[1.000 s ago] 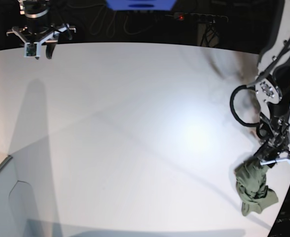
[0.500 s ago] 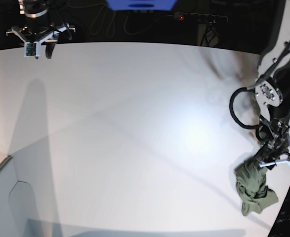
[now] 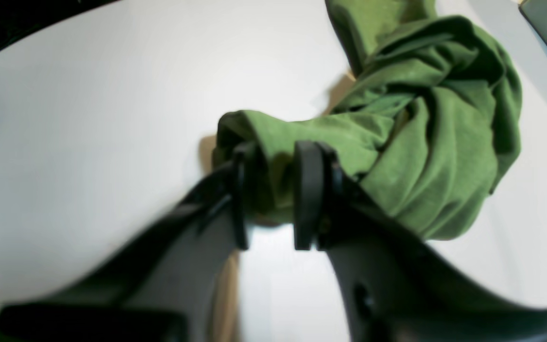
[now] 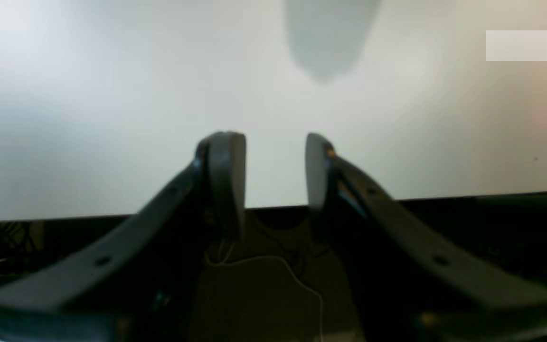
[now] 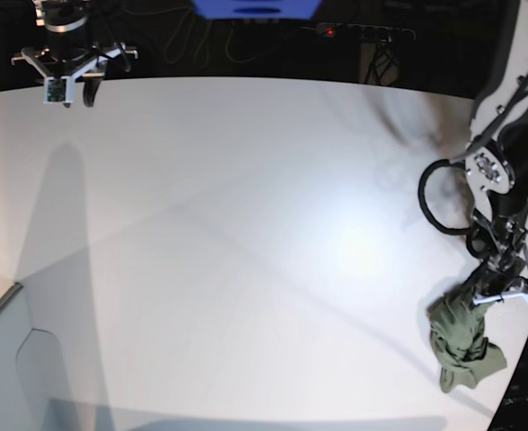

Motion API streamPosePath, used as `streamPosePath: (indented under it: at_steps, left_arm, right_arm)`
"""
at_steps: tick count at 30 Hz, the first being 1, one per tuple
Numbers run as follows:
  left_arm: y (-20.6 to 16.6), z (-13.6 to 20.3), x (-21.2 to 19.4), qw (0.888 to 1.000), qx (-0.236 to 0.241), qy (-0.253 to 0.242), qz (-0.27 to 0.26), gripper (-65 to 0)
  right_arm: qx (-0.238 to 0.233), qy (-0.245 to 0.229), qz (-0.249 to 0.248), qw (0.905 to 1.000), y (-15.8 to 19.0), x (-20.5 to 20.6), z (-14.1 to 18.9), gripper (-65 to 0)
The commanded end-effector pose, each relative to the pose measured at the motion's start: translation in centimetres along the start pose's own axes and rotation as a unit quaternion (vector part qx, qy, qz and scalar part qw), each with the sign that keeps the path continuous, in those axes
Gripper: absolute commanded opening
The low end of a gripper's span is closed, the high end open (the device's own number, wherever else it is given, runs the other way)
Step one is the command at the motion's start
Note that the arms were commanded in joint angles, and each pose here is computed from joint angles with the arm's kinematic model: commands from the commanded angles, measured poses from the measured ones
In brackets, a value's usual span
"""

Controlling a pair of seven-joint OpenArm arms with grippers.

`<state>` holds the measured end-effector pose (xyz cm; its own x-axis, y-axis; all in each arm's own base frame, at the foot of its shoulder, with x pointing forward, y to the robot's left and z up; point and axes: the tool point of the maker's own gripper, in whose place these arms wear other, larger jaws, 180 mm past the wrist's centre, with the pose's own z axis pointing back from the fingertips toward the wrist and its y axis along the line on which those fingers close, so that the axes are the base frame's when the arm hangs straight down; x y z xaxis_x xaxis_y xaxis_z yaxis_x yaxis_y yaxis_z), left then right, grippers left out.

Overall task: Layout the t-shirt on the table in an organized manner, then fold the t-shirt properly
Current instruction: 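Lower the open left gripper onto the t-shirt fabric and close it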

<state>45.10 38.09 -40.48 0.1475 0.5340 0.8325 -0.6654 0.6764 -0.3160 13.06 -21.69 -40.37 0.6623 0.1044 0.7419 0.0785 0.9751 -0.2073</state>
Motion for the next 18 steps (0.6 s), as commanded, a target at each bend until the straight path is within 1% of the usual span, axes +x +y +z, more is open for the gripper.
streamPosePath:
  at_steps: [1,2,3,4,6,15,18]
  left_arm:
    - [-0.9,-0.4,3.3,0.999,-0.007,-0.037,0.006,-60.2]
    - [-0.9,-0.4,3.3,0.999,-0.006,-0.037,0.009,-65.0]
    - [-0.8,-0.4,3.3,0.999,-0.006,-0.037,0.010,-65.0]
    - [-0.8,-0.5,3.4,0.999,-0.005,-0.037,0.011,-63.5]
    - [-0.8,-0.5,3.4,0.999,-0.005,-0.037,0.011,-64.6]
    - [-0.9,-0.4,3.3,0.999,-0.006,-0.039,0.015,-64.3]
    - [0.1,-0.3,3.0,0.999,0.003,-0.035,0.032,-64.3]
  right_arm:
    - [-0.001,-0.016,0.005,0.9999,-0.3,0.8,0.3,-43.3]
    - [-0.001,-0.016,0.005,0.9999,-0.3,0.8,0.3,-43.3]
    - [-0.001,-0.016,0.005,0.9999,-0.3,0.8,0.3,-43.3]
    - [-0.001,-0.016,0.005,0.9999,-0.3,0.8,0.3,-43.3]
    - [-0.001,-0.016,0.005,0.9999,-0.3,0.9,0.2,-43.3]
    - [-0.001,-0.024,0.001,0.9997,-0.1,1.4,-0.1,-43.3]
    - [0.000,-0.025,0.000,0.9997,0.0,1.5,-0.1,-43.3]
